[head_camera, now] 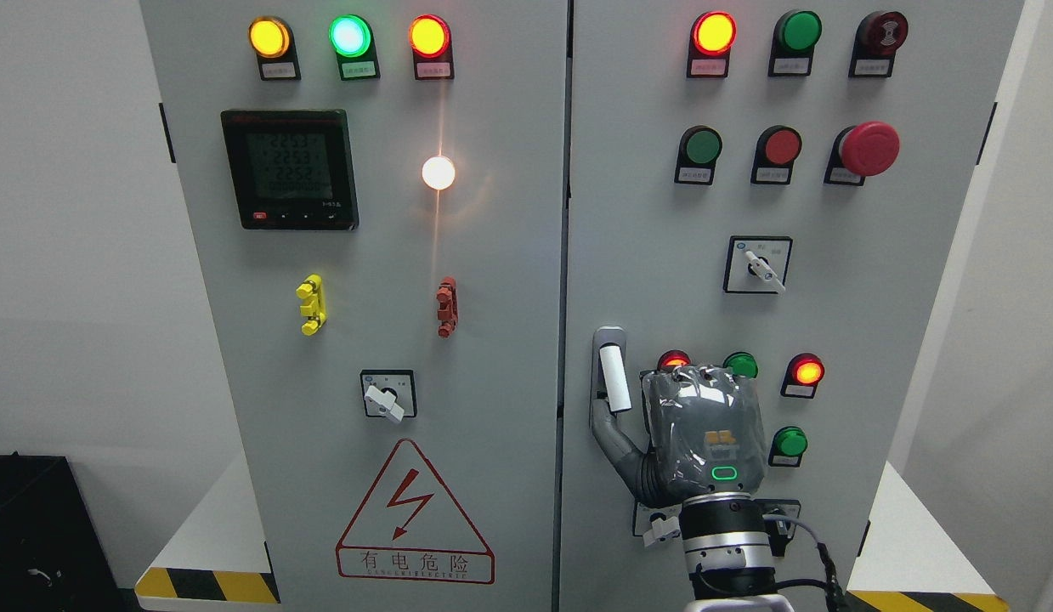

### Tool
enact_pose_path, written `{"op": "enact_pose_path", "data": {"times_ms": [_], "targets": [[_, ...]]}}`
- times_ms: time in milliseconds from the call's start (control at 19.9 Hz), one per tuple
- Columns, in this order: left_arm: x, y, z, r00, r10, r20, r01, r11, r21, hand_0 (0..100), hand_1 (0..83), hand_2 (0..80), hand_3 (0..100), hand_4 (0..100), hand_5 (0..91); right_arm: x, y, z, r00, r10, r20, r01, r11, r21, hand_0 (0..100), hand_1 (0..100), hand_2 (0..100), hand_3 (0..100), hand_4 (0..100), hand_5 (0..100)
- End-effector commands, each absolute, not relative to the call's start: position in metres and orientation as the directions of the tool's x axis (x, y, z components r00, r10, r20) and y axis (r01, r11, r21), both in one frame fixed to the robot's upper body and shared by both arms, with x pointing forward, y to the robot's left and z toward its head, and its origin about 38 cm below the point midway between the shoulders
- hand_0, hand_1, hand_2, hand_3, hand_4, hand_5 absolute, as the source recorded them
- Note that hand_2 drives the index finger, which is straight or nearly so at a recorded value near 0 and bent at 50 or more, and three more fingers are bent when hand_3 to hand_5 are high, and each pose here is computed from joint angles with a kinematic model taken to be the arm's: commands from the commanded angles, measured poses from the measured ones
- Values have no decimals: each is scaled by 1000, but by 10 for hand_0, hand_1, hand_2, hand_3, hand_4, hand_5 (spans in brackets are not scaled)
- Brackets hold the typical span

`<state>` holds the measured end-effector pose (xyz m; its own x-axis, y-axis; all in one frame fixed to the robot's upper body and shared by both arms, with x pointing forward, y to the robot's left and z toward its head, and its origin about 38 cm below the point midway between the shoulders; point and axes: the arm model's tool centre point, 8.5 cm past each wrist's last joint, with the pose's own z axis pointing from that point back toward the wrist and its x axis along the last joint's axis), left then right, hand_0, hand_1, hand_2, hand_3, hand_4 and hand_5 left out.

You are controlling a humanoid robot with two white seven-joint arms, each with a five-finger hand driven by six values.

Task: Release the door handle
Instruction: 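Turn the gripped handle away from vertical with the right hand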

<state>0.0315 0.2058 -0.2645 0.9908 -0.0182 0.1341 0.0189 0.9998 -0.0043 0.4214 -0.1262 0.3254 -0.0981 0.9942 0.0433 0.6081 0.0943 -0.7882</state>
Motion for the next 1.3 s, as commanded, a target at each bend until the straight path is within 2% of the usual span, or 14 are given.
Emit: {"op": "enact_pose_path", "data": {"times_ms": [0,1253], "targets": [[21,206,-265,993,-18,118,18,1000,-4,120,556,0,0,0,0,421,-127,327,-95,994,47,613,95,-785,489,319,939,1000,1000,1000],[21,206,-265,993,-16,118,17,1000,-4,120,556,0,0,0,0,419,-130,328,-79,995,62,618,97,-780,506,309,941,1000,1000,1000]]}}
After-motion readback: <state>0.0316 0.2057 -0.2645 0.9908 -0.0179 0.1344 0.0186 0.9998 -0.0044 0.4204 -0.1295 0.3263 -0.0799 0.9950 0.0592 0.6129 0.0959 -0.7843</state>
